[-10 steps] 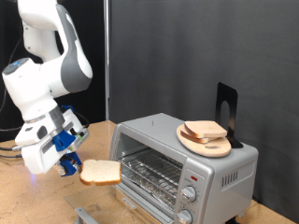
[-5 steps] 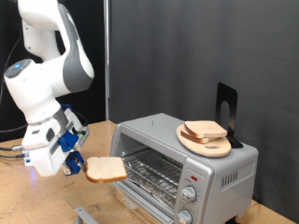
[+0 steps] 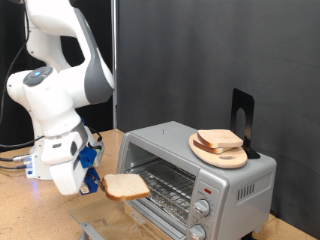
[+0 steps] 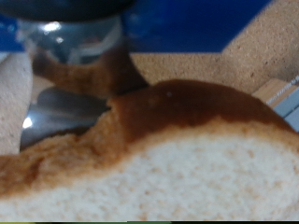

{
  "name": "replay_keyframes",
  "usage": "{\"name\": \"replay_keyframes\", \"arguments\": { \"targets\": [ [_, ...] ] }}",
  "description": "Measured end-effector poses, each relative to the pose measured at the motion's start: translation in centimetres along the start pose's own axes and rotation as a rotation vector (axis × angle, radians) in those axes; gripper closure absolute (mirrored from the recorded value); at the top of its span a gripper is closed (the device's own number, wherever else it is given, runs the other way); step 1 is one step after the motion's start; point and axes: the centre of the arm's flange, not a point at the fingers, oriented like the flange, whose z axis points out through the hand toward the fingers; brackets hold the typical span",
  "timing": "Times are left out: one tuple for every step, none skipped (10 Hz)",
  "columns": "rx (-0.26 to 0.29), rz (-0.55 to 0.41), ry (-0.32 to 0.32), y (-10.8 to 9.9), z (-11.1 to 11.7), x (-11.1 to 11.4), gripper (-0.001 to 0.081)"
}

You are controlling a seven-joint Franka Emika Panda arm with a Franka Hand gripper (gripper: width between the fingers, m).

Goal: Make a piece of toast with the oven

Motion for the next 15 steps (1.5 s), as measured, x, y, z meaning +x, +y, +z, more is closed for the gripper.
{"name": "replay_keyframes", "arguments": {
  "targets": [
    [-0.002,-0.019,-0.006,-0.6,0.2,0.3,0.0415],
    [-0.01,-0.041,-0.021,-1.3,0.5,0.6,0.0415],
    [-0.022,-0.058,-0.041,-2.1,0.9,0.8,0.0415],
    [-0.034,-0.077,-0.063,-2.7,1.3,0.8,0.0415],
    [-0.048,-0.095,-0.089,-3.3,1.6,0.8,0.0415],
    [-0.059,-0.114,-0.112,-3.9,2.1,0.6,0.0415],
    [-0.07,-0.13,-0.131,-4.4,2.5,0.4,0.0415],
    [-0.078,-0.145,-0.141,-4.8,2.8,0.3,0.0415],
    [-0.09,-0.165,-0.143,-5.2,2.9,0.2,0.0415],
    [-0.103,-0.183,-0.142,-5.5,2.8,0.1,0.0415],
    [-0.111,-0.196,-0.139,-5.9,2.6,0.0,0.0415],
    [-0.115,-0.205,-0.136,-6.2,2.4,-0.2,0.0415],
    [-0.117,-0.211,-0.134,-6.5,2.2,-0.3,0.0415],
    [-0.118,-0.215,-0.136,-6.7,1.9,-0.5,0.0415],
    [-0.119,-0.211,-0.154,-6.9,1.6,-0.7,0.0415]
  ]
}}
